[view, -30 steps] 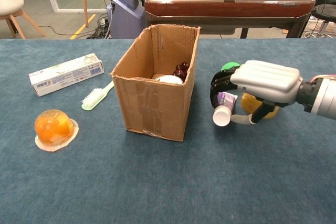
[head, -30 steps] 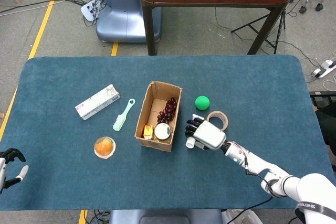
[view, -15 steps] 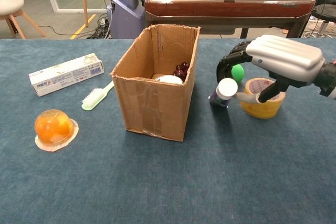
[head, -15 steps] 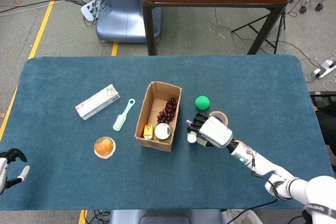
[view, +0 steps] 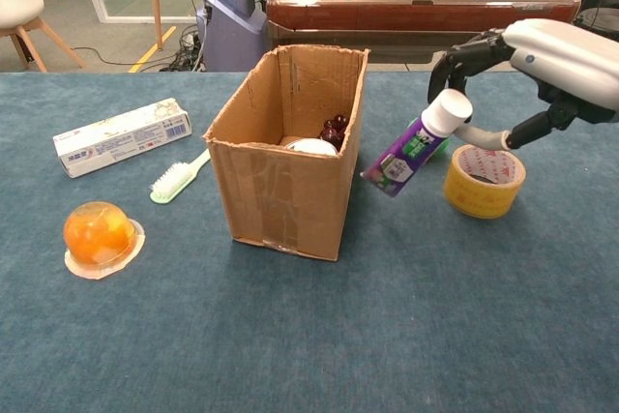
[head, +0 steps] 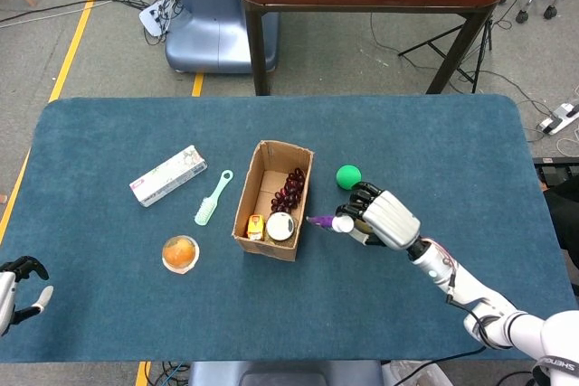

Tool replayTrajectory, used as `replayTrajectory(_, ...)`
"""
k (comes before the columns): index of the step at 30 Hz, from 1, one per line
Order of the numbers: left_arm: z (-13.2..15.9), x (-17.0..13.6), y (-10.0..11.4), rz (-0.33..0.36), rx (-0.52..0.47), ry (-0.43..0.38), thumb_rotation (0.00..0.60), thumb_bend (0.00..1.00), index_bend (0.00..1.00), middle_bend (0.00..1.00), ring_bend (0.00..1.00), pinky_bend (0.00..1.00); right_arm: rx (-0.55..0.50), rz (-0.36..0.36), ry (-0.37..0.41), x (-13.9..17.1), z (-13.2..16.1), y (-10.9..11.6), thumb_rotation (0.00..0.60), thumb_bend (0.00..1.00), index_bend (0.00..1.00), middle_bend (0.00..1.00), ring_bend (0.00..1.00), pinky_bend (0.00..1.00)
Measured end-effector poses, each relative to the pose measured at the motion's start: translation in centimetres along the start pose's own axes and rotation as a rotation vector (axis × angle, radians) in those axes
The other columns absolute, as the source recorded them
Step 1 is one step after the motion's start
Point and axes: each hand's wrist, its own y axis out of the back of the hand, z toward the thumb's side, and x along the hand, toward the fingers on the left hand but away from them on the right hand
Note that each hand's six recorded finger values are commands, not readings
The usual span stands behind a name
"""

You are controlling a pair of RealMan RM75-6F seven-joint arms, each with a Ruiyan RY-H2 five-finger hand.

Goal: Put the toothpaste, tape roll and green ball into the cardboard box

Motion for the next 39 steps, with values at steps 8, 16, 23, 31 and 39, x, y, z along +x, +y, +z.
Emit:
replayTrajectory(8,-0.1,0.1,-0.1,-0.002,-0.002,0.002,0.600,0.27,0.53,0.44,0.45,0.65,-0.018,-0.074,0.005,0.0,0.2,2.5,0.600,0.45,0.57,0.59,0.41,0.28)
replayTrajectory(16,0.1,0.0,-0.1,-0.006,-0.003,-0.004,0.600,0.27,0.53,0.44,0.45,0.65,0.012,-0.161,0.033,-0.3,1.2,6.4,0.600,0.45,0.58,0.60,0.41,0.28)
replayTrajectory(23,0.3,-0.1,-0.2,-0.010,-0.004,-0.013,0.600,0.27,0.53,0.44,0.45,0.65,0.072,-0.216,0.053,-1.0,2.4,9.9,0.600,0.45,0.58,0.60,0.41,0.28)
replayTrajectory(31,0.4,-0.2,-0.2,-0.009,-0.007,-0.019,0.600,0.27,0.53,0.44,0.45,0.65,0.130,-0.252,0.075,-3.9,3.7,12.2,0.600,0.45,0.58,0.60,0.42,0.28)
replayTrajectory(39,0.5,-0.3,-0.3,-0.015,-0.011,-0.026,0.600,0.27,0.53,0.44,0.45,0.65,0.144,-0.242,0.074,-7.7,4.3,11.8,0.600,0.45,0.58,0.60,0.42,0.28)
